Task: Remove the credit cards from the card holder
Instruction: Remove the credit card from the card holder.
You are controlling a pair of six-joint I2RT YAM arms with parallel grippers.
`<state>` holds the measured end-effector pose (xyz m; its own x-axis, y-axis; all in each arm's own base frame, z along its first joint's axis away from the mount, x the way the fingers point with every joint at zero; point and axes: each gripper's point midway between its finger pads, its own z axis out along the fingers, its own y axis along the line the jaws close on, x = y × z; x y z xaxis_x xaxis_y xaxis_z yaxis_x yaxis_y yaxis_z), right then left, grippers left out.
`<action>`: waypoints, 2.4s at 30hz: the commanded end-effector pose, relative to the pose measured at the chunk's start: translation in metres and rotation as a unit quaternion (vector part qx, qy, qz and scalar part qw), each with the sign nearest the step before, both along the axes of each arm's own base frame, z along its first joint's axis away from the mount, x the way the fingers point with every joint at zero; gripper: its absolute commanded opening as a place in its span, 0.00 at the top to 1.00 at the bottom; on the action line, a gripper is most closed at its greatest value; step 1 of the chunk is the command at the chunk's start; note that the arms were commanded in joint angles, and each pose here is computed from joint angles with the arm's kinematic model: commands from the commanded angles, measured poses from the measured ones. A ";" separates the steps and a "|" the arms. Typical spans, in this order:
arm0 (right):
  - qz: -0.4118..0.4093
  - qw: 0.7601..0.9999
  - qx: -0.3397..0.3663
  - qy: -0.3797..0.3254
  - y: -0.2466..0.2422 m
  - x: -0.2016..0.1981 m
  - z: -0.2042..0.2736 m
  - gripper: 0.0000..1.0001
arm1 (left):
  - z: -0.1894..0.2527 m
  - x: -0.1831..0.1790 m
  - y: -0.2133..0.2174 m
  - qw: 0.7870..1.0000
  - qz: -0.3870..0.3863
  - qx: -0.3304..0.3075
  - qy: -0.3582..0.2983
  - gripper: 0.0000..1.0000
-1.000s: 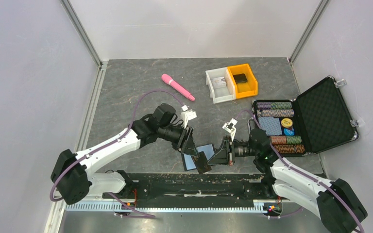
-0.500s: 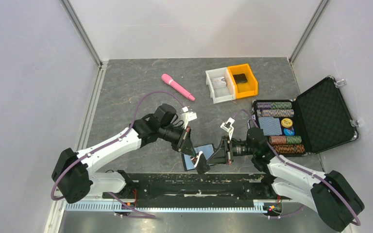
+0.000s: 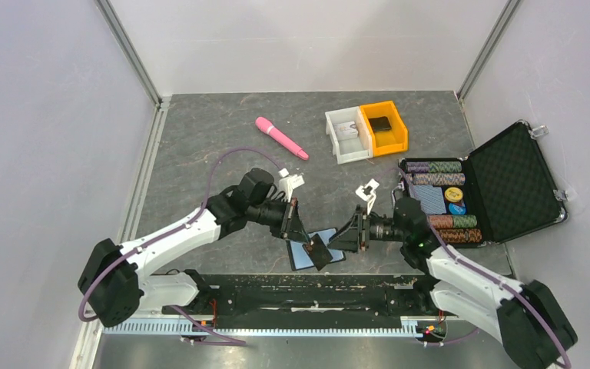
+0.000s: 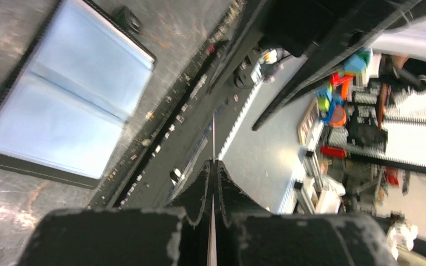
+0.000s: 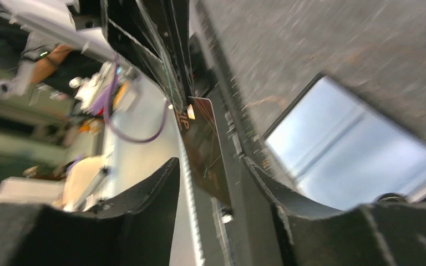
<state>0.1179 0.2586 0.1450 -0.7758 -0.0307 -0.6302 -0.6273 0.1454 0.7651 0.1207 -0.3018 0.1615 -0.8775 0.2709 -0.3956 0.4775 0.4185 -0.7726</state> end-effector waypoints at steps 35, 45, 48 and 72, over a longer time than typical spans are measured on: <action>-0.220 0.940 0.262 0.020 0.003 0.085 0.141 0.51 | 0.130 0.096 0.062 0.825 0.437 -0.350 -0.079 0.98; -0.214 0.941 0.261 0.027 0.019 0.090 0.146 0.57 | 0.124 0.095 0.061 0.828 0.434 -0.349 -0.072 0.98; -0.214 0.941 0.260 0.032 0.021 0.091 0.143 0.65 | 0.123 0.094 0.061 0.828 0.433 -0.348 -0.072 0.98; -0.212 0.943 0.253 0.043 0.028 0.096 0.138 0.72 | 0.125 0.096 0.068 0.823 0.449 -0.339 -0.076 0.98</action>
<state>0.2148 0.2851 0.2529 -0.7282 0.5635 -0.3901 -0.4565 0.0258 0.8894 0.2141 -0.2382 0.2731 -0.5551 -0.7615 -0.3346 0.3150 0.1798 -0.9319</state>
